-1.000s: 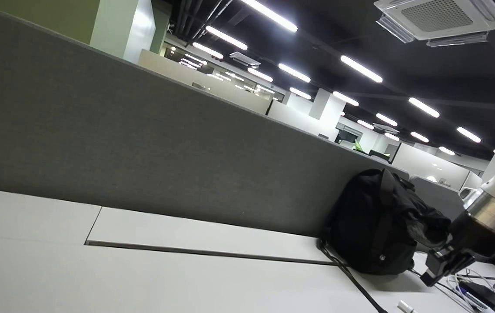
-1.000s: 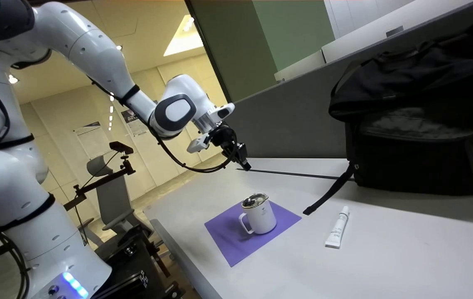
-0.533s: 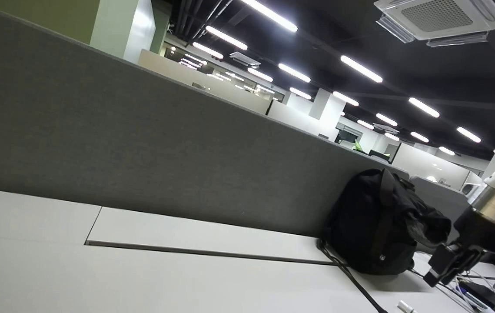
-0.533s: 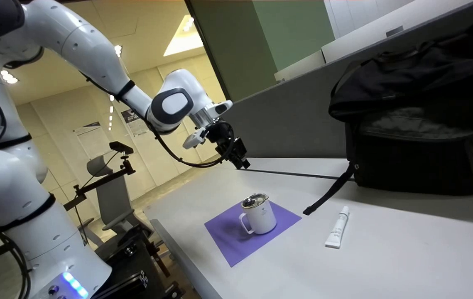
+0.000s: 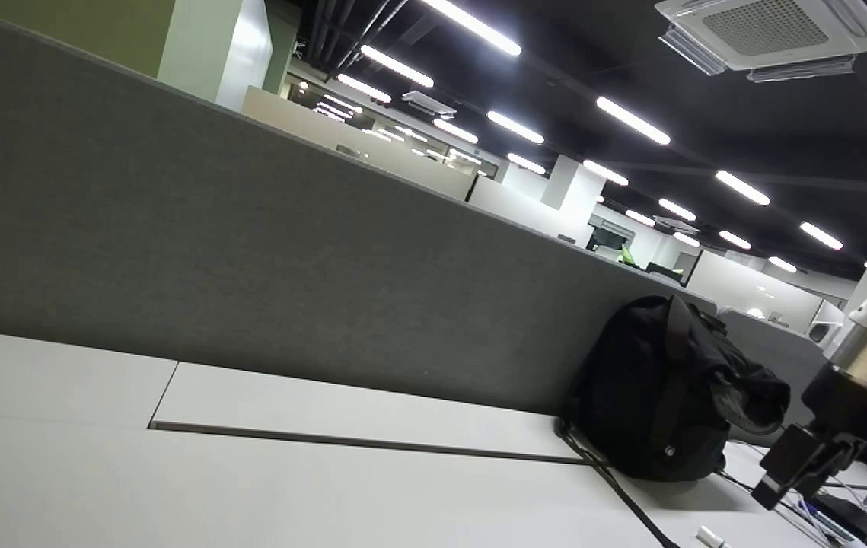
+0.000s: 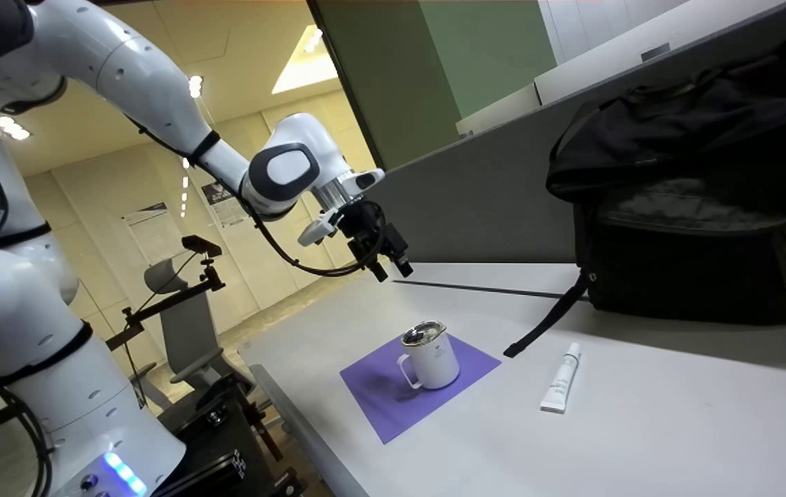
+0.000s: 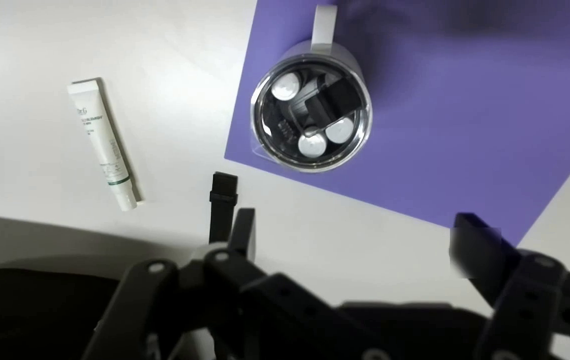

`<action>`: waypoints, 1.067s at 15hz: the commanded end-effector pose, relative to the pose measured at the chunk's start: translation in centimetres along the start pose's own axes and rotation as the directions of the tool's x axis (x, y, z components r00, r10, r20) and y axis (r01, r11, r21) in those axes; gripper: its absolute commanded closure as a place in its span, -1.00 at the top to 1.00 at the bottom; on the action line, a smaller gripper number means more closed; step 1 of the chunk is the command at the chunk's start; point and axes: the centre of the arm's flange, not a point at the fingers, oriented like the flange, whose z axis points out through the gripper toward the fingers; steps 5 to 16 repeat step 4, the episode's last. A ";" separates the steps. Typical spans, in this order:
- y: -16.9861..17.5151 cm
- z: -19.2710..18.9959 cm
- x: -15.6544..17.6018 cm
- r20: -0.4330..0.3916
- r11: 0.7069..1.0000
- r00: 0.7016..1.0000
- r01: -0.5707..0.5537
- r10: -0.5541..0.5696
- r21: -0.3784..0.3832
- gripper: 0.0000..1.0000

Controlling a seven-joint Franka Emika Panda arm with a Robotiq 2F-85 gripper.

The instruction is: Move the object in the cup

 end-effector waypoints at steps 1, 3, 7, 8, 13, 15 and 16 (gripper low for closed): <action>-0.1 0.0 -0.1 0.010 1.000 1.000 0.008 -0.008 0.001 1.00; -0.1 0.0 -0.1 0.014 1.000 1.000 0.015 -0.015 0.002 1.00; -0.1 -0.1 -0.1 0.014 1.000 1.000 0.017 -0.017 0.002 1.00; -0.1 -0.1 -0.1 0.014 1.000 1.000 0.017 -0.017 0.002 1.00; -0.1 -0.1 -0.1 0.014 1.000 1.000 0.017 -0.017 0.002 1.00; -0.1 -0.1 -0.1 0.014 1.000 1.000 0.017 -0.017 0.002 1.00; -0.1 -0.1 -0.1 0.014 1.000 1.000 0.017 -0.017 0.002 1.00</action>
